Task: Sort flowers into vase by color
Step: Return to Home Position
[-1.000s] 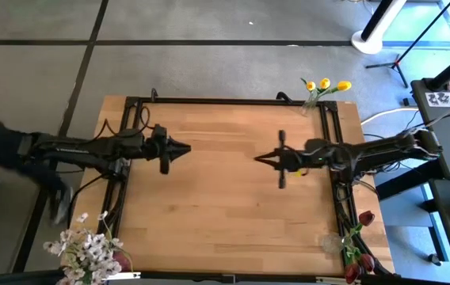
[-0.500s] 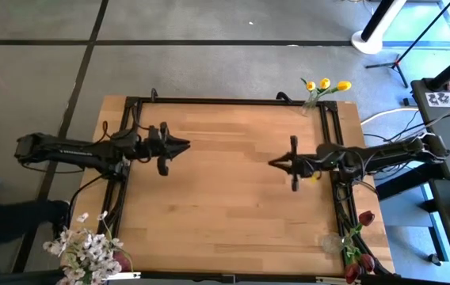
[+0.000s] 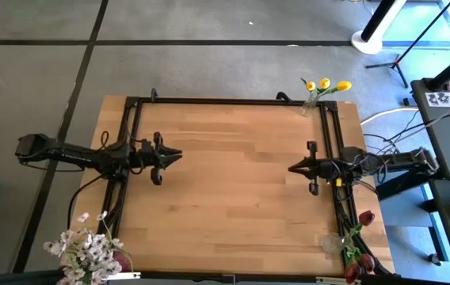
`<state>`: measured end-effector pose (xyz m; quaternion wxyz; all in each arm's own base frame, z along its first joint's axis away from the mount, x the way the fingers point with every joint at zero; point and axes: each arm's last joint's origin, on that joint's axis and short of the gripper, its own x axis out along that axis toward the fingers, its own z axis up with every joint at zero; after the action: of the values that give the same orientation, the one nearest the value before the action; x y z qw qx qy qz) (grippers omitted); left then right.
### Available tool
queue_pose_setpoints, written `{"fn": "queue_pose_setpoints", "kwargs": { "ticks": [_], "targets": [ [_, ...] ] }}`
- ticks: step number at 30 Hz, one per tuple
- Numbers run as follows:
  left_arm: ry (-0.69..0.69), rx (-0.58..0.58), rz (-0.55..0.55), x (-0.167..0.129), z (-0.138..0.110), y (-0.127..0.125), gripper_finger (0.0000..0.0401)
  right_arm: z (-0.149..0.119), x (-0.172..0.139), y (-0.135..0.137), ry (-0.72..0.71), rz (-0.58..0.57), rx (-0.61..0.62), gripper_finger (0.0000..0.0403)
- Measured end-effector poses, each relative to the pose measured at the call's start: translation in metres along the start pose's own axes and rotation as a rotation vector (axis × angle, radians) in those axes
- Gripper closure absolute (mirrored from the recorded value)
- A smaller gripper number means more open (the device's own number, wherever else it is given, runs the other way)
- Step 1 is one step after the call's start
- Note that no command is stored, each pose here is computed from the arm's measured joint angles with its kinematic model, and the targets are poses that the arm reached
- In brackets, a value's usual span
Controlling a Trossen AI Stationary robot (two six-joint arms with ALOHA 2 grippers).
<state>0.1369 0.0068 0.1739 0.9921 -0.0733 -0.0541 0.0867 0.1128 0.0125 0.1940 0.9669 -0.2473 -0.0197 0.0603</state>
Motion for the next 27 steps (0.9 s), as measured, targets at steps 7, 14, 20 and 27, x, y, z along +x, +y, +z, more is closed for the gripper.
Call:
{"fn": "queue_pose_setpoints", "kwargs": {
  "ticks": [7,14,20,27],
  "targets": [
    [0.015,0.066,0.077,-0.013,0.002,0.0,0.0333,0.002,-0.024,-0.001,-0.027,-0.018,0.021,0.0381],
    [0.052,0.095,0.04,-0.028,0.0,-0.002,0.0333,-0.001,-0.025,-0.001,0.047,-0.044,0.0,0.0381],
    [0.078,0.098,-0.076,-0.035,-0.002,-0.004,0.0333,-0.013,-0.027,0.002,0.218,-0.089,-0.094,0.0381],
    [0.142,-0.04,-0.072,-0.037,-0.007,-0.003,0.0333,-0.025,-0.029,0.008,0.347,-0.014,-0.075,0.0381]
  ]
}}
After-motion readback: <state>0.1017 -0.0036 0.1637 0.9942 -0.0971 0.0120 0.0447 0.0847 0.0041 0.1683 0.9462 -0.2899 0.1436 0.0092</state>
